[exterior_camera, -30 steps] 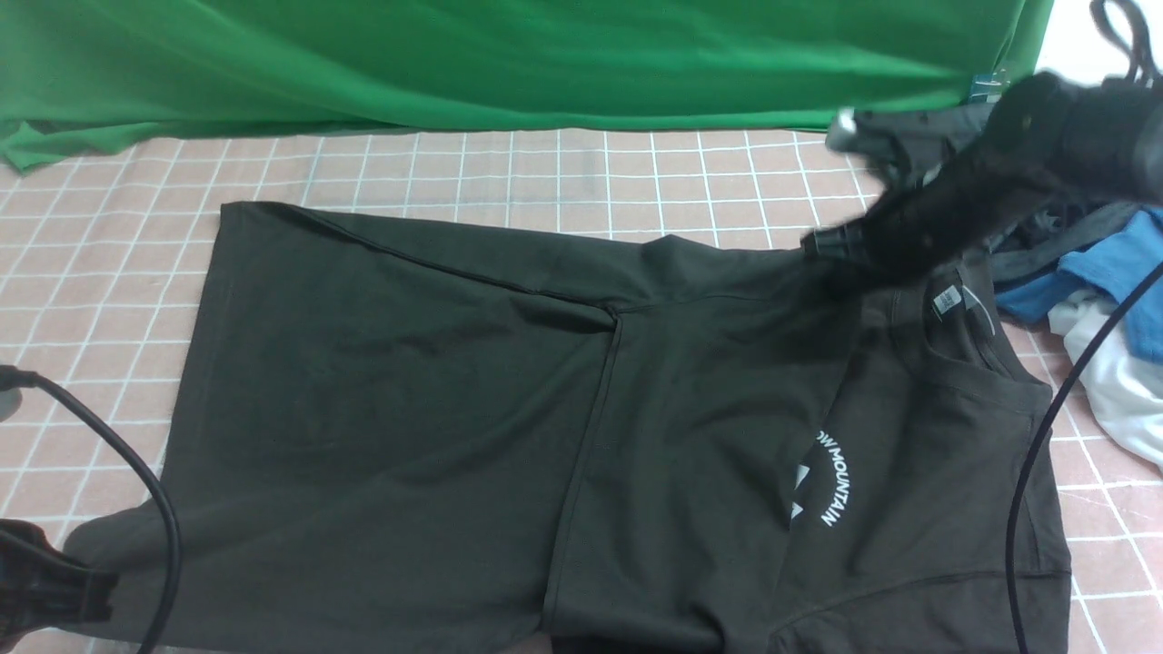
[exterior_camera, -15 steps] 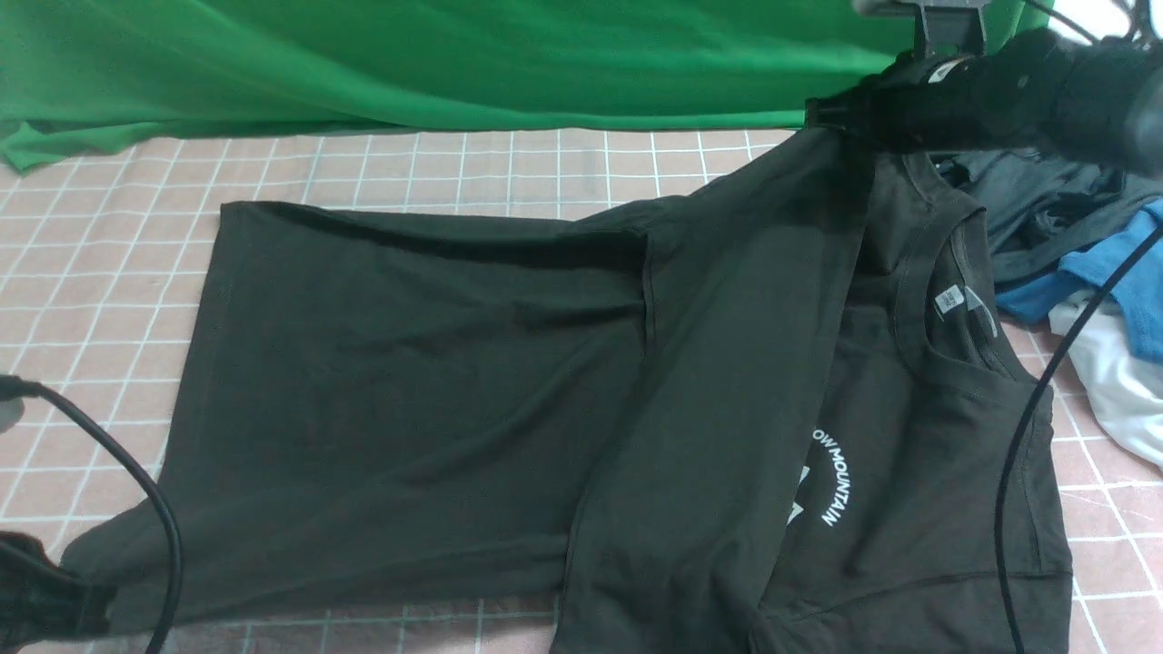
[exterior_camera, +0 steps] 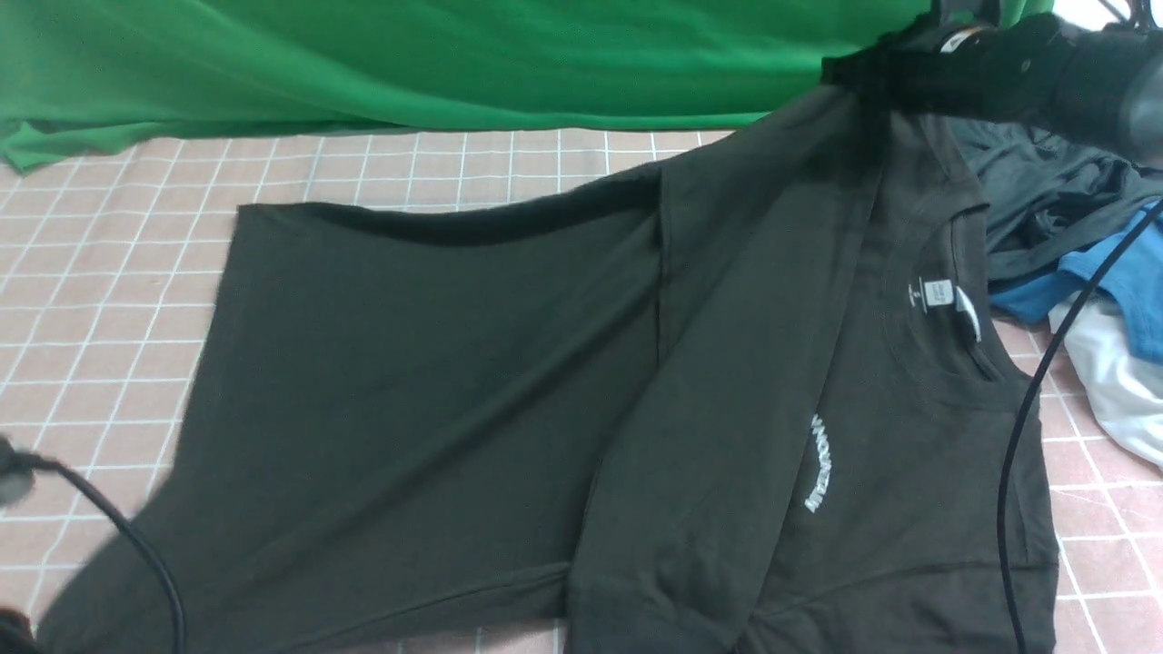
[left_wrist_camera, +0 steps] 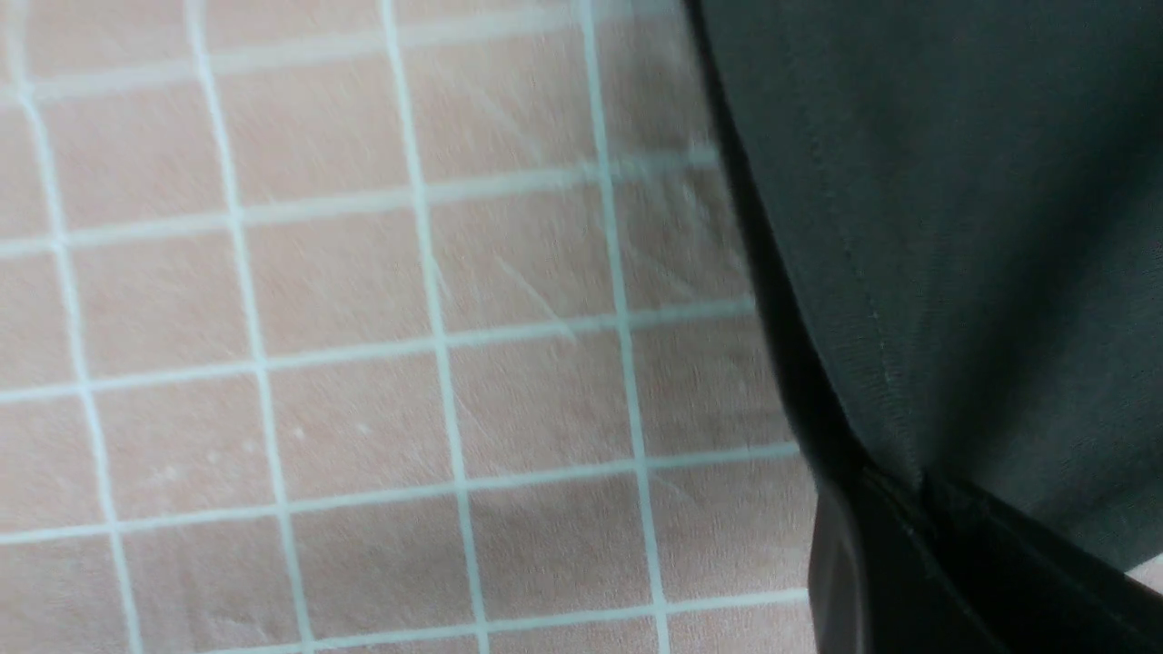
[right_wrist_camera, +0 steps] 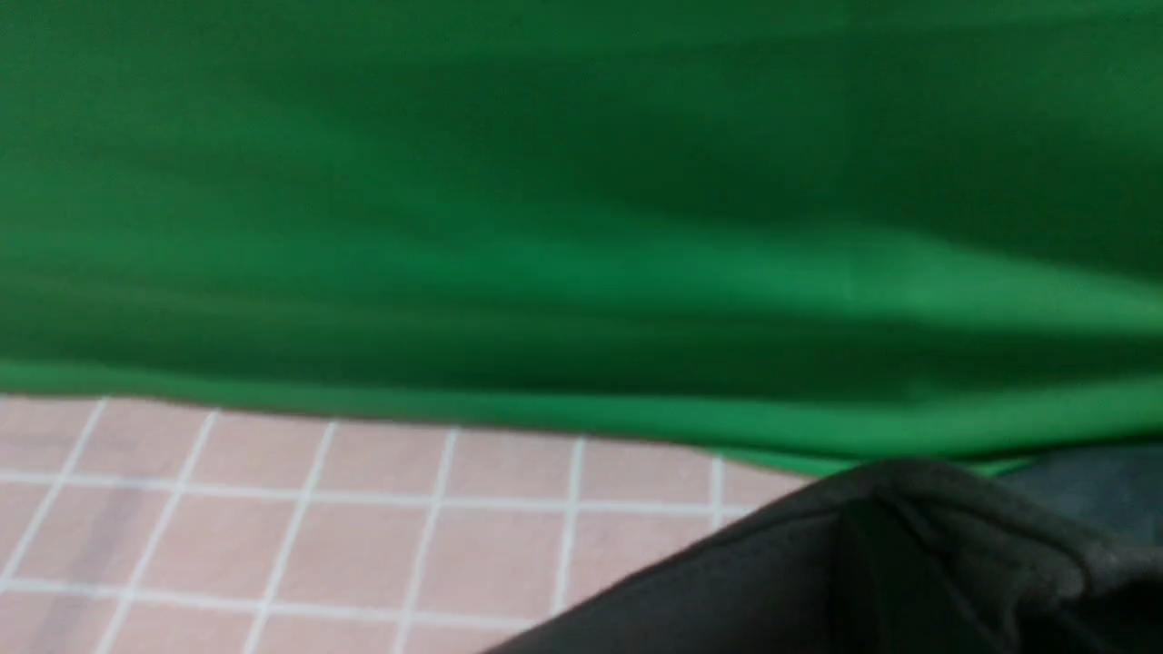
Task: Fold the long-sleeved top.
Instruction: Spread the long sleeves with your arms and place them on the tabletop
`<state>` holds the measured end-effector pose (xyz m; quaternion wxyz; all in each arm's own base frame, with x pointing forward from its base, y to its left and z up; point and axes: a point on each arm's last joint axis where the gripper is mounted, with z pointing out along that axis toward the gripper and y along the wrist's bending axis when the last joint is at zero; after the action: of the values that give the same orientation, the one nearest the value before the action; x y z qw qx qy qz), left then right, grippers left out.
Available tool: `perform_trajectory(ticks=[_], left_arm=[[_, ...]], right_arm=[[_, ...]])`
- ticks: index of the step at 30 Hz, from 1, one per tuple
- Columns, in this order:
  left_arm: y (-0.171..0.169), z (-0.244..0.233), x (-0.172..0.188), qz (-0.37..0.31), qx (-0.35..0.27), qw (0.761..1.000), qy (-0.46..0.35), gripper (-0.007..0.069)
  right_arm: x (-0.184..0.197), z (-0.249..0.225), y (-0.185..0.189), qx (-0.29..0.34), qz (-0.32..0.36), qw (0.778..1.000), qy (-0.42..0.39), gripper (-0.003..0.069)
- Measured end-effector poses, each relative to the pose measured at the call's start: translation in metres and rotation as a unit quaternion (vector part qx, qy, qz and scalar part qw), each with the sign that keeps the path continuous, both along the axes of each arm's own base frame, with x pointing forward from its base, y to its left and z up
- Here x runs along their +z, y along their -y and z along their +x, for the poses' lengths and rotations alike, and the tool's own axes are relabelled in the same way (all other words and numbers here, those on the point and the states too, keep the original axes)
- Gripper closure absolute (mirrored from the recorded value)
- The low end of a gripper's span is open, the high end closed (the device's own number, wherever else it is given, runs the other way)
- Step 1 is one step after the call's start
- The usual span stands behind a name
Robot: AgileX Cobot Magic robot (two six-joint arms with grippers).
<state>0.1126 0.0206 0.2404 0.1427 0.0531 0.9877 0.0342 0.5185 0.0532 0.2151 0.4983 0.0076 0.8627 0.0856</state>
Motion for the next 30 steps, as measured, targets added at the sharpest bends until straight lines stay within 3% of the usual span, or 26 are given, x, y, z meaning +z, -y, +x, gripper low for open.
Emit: perform_trajectory(ticks=[4, 8, 12, 15, 18, 25, 30], left_arm=[[0.0, 0.0, -0.001, 0.0, -0.001, 1.0, 0.0, 0.0586], [0.0, 0.0, -0.001, 0.002, -0.003, 1.0, 0.003, 0.0586], [0.0, 0.002, -0.001, -0.001, -0.002, 1.0, 0.012, 0.0586], [0.001, 0.003, 0.0, -0.003, -0.001, 1.0, 0.019, 0.0586], [0.0, 0.004, 0.0, -0.002, -0.002, 1.0, 0.026, 0.0586], [0.001, 0.005, 0.0, -0.005, -0.002, 1.0, 0.03, 0.0586], [0.001, 0.005, 0.0, -0.005, -0.002, 1.0, 0.03, 0.0586]], right_arm=[[-0.011, 0.016, 0.003, 0.002, -0.003, 1.0, -0.002, 0.0623], [-0.021, 0.025, 0.004, 0.005, -0.007, 1.0, -0.005, 0.0577], [-0.02, 0.025, 0.011, 0.001, -0.005, 1.0, -0.012, 0.038], [-0.024, 0.021, 0.016, 0.01, 0.0, 0.998, -0.055, 0.0183], [-0.02, 0.008, 0.02, 0.035, 0.002, 0.991, -0.127, 0.0082], [0.049, -0.035, 0.022, 0.068, -0.002, 0.975, -0.212, 0.0131], [0.092, -0.066, -0.004, 0.117, -0.034, 0.966, -0.228, 0.0139]])
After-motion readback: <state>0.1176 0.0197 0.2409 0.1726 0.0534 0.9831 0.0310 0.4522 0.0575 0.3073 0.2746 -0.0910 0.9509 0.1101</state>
